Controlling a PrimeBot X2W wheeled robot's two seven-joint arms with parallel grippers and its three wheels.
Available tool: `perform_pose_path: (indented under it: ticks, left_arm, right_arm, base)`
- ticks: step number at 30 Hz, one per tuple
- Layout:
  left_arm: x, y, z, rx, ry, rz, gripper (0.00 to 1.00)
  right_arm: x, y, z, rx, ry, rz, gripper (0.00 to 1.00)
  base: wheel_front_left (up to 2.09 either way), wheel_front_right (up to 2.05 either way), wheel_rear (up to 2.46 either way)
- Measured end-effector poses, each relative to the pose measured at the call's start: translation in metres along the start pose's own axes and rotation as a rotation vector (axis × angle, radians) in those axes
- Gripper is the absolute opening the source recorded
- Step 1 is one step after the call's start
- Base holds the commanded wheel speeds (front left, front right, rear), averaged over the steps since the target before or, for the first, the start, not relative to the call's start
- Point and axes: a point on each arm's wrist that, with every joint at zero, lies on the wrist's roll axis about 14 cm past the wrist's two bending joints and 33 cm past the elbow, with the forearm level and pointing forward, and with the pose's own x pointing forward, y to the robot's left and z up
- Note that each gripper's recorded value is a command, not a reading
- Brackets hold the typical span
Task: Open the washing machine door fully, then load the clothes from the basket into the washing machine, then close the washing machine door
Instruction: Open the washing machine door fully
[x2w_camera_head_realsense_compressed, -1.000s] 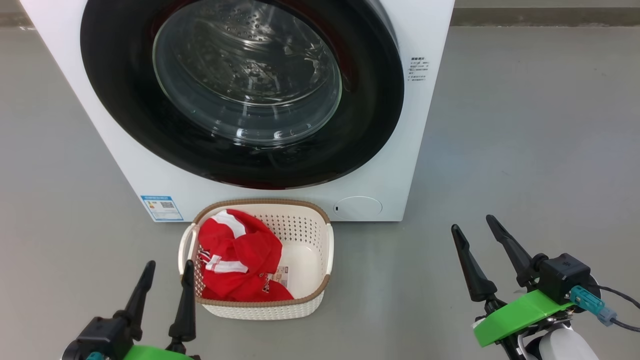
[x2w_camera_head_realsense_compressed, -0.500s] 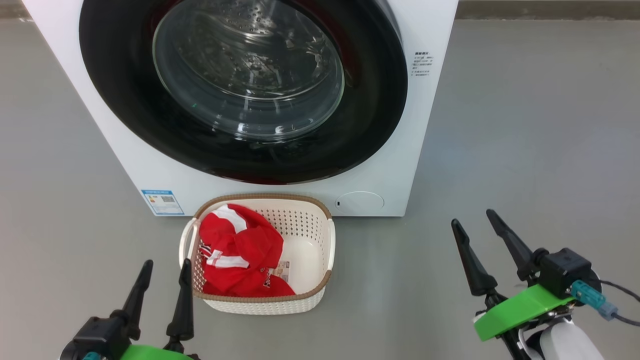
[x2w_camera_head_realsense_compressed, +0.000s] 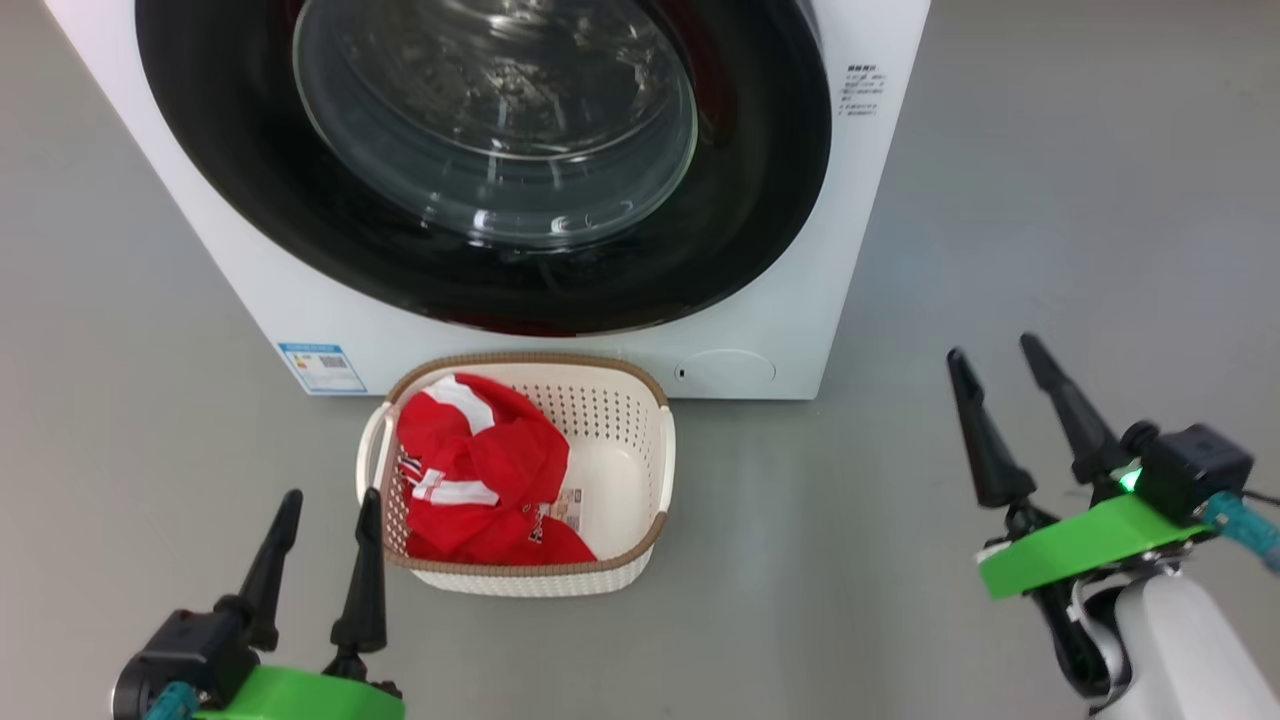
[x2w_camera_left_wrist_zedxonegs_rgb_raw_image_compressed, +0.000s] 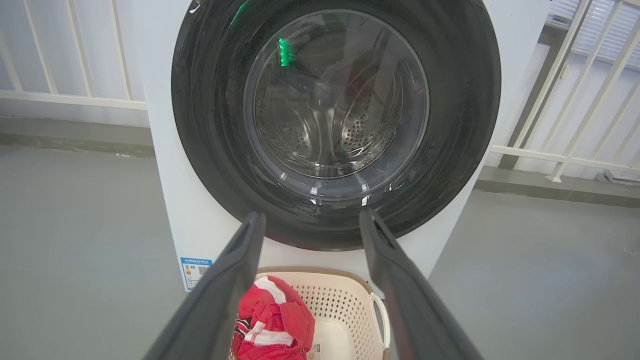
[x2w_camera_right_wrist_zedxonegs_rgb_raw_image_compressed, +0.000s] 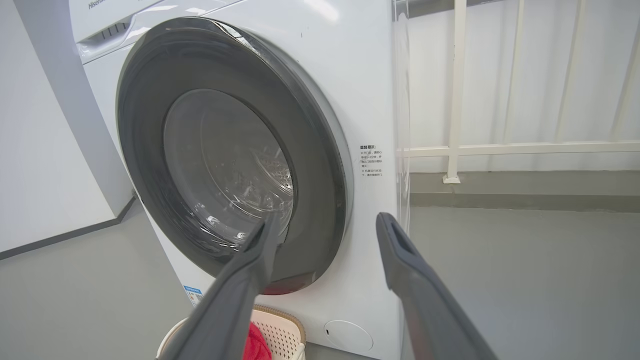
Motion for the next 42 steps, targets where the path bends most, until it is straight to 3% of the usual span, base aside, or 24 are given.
perform_pose_path:
  ticks: [12,14,16,21,22,26,32,42]
  left_arm:
    - [0.022,0.007,-0.005,0.006,0.004,0.010,1.00]
    - [0.026,0.008,-0.006,0.006,0.005,0.012,1.00]
    - [0.029,0.010,-0.008,0.006,0.009,0.015,1.00]
    - [0.036,0.013,-0.013,0.009,0.017,0.020,1.00]
    - [0.038,0.014,-0.014,0.010,0.019,0.021,1.00]
    - [0.043,0.017,-0.018,0.012,0.027,0.027,1.00]
    - [0.048,0.021,-0.024,0.015,0.036,0.032,1.00]
    - [0.051,0.028,-0.028,0.010,0.041,0.051,1.00]
  right_arm:
    - [0.043,-0.025,0.016,-0.025,-0.066,-0.009,1.00]
    - [0.050,-0.030,0.019,-0.022,-0.081,-0.016,0.92]
    - [0.057,-0.034,0.020,-0.010,-0.094,-0.024,0.81]
    - [0.074,-0.043,0.023,0.065,-0.131,-0.044,0.04]
    - [0.078,-0.045,0.023,0.075,-0.135,-0.045,0.00]
    - [0.093,-0.055,0.022,0.084,-0.140,-0.047,0.00]
    - [0.116,-0.069,0.010,0.242,-0.122,-0.076,0.00]
    - [0.151,-0.080,-0.007,0.599,-0.007,-0.094,0.00]
  base:
    - [0.00,0.00,0.00]
    - [0.00,0.00,0.00]
    - [0.00,0.00,0.00]
    - [0.00,0.00,0.00]
    - [0.00,0.00,0.00]
    - [0.00,0.00,0.00]
    - [0.00,0.00,0.00]
    - [0.00,0.00,0.00]
